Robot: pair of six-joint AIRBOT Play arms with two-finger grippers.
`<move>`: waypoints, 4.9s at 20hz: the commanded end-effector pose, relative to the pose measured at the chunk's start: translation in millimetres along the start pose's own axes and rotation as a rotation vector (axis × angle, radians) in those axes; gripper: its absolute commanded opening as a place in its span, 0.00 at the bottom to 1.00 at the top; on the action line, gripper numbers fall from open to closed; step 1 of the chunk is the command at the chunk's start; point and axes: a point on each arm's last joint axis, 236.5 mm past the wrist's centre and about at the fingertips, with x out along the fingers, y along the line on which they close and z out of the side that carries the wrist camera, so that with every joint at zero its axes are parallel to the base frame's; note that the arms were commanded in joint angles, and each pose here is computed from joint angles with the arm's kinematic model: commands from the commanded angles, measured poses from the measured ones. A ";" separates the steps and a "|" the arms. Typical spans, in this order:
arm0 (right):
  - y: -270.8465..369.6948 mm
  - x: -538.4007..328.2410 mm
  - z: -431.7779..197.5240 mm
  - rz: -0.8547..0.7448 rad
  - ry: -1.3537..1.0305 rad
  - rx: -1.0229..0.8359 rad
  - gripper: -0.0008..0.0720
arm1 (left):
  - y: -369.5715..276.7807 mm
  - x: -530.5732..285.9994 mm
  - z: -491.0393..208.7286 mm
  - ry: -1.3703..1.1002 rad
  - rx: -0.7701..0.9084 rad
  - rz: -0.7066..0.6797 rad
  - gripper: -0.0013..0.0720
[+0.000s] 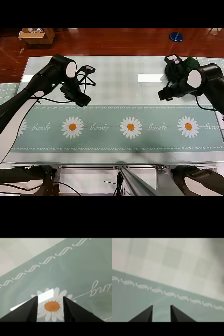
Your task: Fold the shirts.
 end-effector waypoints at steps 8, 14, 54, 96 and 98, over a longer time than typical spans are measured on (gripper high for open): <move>-203.7 -12.2 69.8 -0.373 -0.364 0.429 0.78 | 3.6 8.0 -0.3 0.024 0.014 -0.003 0.62; -242.1 45.6 51.4 -0.374 -0.250 0.486 0.80 | 7.9 -24.9 33.2 -0.108 0.008 0.013 0.98; -54.0 -382.1 118.6 0.310 -1.071 0.296 0.03 | 5.2 -385.8 -68.7 -0.934 -0.167 0.030 0.95; -210.5 -87.8 43.5 0.114 -0.268 0.553 0.74 | -17.6 -57.7 -122.0 -0.409 -0.533 -0.322 0.95; -205.0 -64.6 36.4 0.155 -0.202 0.551 0.74 | -17.3 -38.4 -137.8 -0.365 -0.589 -0.367 0.95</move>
